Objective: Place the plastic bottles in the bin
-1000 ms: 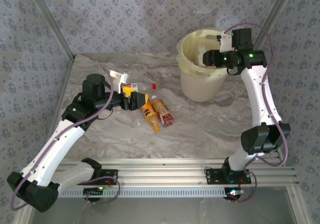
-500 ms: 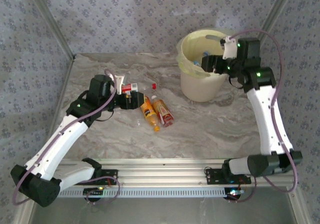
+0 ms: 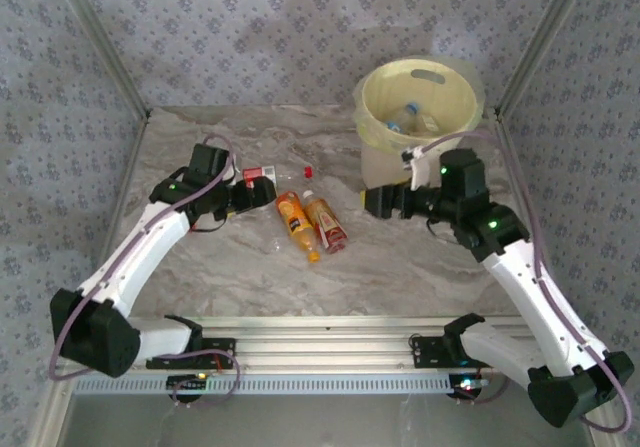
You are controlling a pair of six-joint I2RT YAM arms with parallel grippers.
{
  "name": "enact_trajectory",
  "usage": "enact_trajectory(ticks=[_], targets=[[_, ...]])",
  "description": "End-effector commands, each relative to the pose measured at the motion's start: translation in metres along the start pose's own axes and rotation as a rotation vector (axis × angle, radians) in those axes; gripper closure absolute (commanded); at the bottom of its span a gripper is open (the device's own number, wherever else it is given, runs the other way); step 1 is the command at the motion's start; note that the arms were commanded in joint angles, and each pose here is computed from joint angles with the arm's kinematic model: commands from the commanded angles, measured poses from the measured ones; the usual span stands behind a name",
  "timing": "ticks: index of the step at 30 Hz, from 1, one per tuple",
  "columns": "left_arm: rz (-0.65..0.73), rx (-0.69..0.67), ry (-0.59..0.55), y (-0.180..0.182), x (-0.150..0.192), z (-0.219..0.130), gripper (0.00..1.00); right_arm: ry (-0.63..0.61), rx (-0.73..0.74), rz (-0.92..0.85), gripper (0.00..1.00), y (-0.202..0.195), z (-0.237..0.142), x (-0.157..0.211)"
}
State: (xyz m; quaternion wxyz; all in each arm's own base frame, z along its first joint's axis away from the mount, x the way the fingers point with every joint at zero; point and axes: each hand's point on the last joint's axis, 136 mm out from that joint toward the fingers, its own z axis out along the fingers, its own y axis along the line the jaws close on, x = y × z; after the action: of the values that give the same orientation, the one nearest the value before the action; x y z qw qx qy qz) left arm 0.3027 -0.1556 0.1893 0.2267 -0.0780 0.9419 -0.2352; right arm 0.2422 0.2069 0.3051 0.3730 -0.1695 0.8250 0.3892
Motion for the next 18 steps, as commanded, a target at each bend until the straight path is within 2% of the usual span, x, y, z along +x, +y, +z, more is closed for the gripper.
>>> enact_trajectory(ticks=[1,8,13,18], targets=[[-0.051,-0.052,0.055,0.009,0.001,0.015,0.03,0.009,-0.052,0.017,0.15,0.012,0.019,0.018],[-0.060,-0.140,0.130,0.032,0.006,0.056,0.07,0.086,-0.001,-0.032,0.13,0.019,0.059,0.050],[-0.063,-0.157,0.148,0.040,0.005,0.080,0.10,0.121,-0.001,-0.049,0.13,0.024,0.070,0.057],[-0.094,-0.116,0.172,0.038,0.007,0.105,0.10,0.141,0.002,-0.052,0.13,0.024,0.072,0.062]])
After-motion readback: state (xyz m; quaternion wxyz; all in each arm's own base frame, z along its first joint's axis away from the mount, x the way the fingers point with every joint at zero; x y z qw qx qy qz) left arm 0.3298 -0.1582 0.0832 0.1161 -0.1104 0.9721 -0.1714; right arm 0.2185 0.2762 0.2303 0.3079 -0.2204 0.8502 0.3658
